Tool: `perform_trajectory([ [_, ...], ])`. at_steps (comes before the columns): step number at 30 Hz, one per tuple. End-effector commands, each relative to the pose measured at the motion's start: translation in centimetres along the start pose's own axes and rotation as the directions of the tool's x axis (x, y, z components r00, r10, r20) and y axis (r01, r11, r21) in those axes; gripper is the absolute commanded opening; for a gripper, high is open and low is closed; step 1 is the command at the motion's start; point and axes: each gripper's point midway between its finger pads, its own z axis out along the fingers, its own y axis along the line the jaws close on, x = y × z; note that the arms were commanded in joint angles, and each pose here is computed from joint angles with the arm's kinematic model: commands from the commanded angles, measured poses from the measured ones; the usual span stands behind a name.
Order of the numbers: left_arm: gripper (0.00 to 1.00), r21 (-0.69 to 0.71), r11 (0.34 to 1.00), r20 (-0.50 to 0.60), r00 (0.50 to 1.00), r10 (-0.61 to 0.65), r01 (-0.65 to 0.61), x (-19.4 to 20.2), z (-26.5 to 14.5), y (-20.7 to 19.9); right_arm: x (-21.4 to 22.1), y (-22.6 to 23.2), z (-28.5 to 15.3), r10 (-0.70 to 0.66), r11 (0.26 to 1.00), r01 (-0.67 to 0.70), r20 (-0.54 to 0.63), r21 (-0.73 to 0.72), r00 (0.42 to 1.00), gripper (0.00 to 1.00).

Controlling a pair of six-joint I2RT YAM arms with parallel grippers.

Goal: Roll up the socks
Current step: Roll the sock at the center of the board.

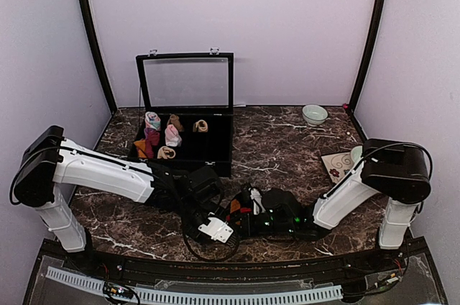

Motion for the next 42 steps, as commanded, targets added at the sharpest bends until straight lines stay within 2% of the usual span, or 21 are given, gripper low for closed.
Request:
perform_trajectory([
  [1,0.62,-0.05,0.999,-0.016,1.0,-0.006,0.005,0.5,0.4,0.7,3.2,-3.4,-0.2,0.031,0.995,-0.022,-0.104,0.094,0.994,0.11],
  [6,0.5,-0.039,0.999,-0.038,0.999,-0.023,0.021,1.2,1.6,0.3,3.2,-3.1,-0.4,0.029,0.996,-0.02,-0.106,0.083,0.994,0.1],
  [10,0.48,-0.038,0.999,-0.046,0.999,-0.026,0.024,1.5,2.3,0.2,2.7,-2.9,-0.8,0.026,0.997,-0.019,-0.094,0.075,0.995,0.12],
  [11,0.45,-0.026,0.999,-0.046,0.999,-0.025,0.024,1.6,2.5,-0.1,2.6,-2.8,-0.9,0.023,0.997,-0.016,-0.091,0.071,0.996,0.14],
  [15,0.19,0.015,0.999,-0.054,0.997,-0.048,0.049,1.7,3.2,-0.3,1.9,-2.1,-1.4,0.003,0.999,0.0,-0.077,0.05,0.997,0.19],
  [18,0.12,0.059,0.996,-0.055,0.996,-0.067,0.07,1.8,3.6,-0.9,1.3,-2.0,-2.2,-0.008,0.999,0.011,-0.056,0.049,0.998,0.32],
  [22,0.12,0.122,0.987,-0.036,0.994,-0.1,0.104,1.3,3.3,-1.5,0.2,-1.9,-4.6,-0.042,0.998,0.042,0.003,0.048,0.999,0.55],
  [28,0.13,0.242,0.954,-0.032,0.984,-0.174,0.176,0.6,3.3,-2.7,-1.1,0.0,-8.5,-0.126,0.992,0.127,0.079,-0.015,0.989,0.72],
  [33,0.13,0.326,0.914,-0.028,0.969,-0.245,0.241,-0.5,3.2,-2.9,-0.7,0.7,-11.4,-0.276,0.959,0.283,0.218,0.001,0.936,0.71],
  [36,0.13,0.371,0.888,-0.02,0.958,-0.286,0.273,-1.2,2.9,-2.9,1.2,1.4,-10.5,-0.438,0.898,0.438,0.159,0.037,0.885,0.67],
  [38,0.13,0.404,0.864,-0.017,0.947,-0.321,0.3,-1.5,2.9,-2.9,2.6,1.7,-9.7,-0.517,0.856,0.516,0.087,0.043,0.851,0.68],
  [40,0.14,0.447,0.829,-0.017,0.93,-0.368,0.336,-1.7,2.9,-2.7,3.6,1.7,-9.7,-0.552,0.834,0.549,0.061,0.058,0.832,0.71],
  [42,0.14,0.487,0.791,-0.025,0.911,-0.411,0.37,-1.8,2.9,-2.4,4.0,1.5,-10.7,-0.549,0.836,0.543,0.101,0.082,0.83,0.73],
])
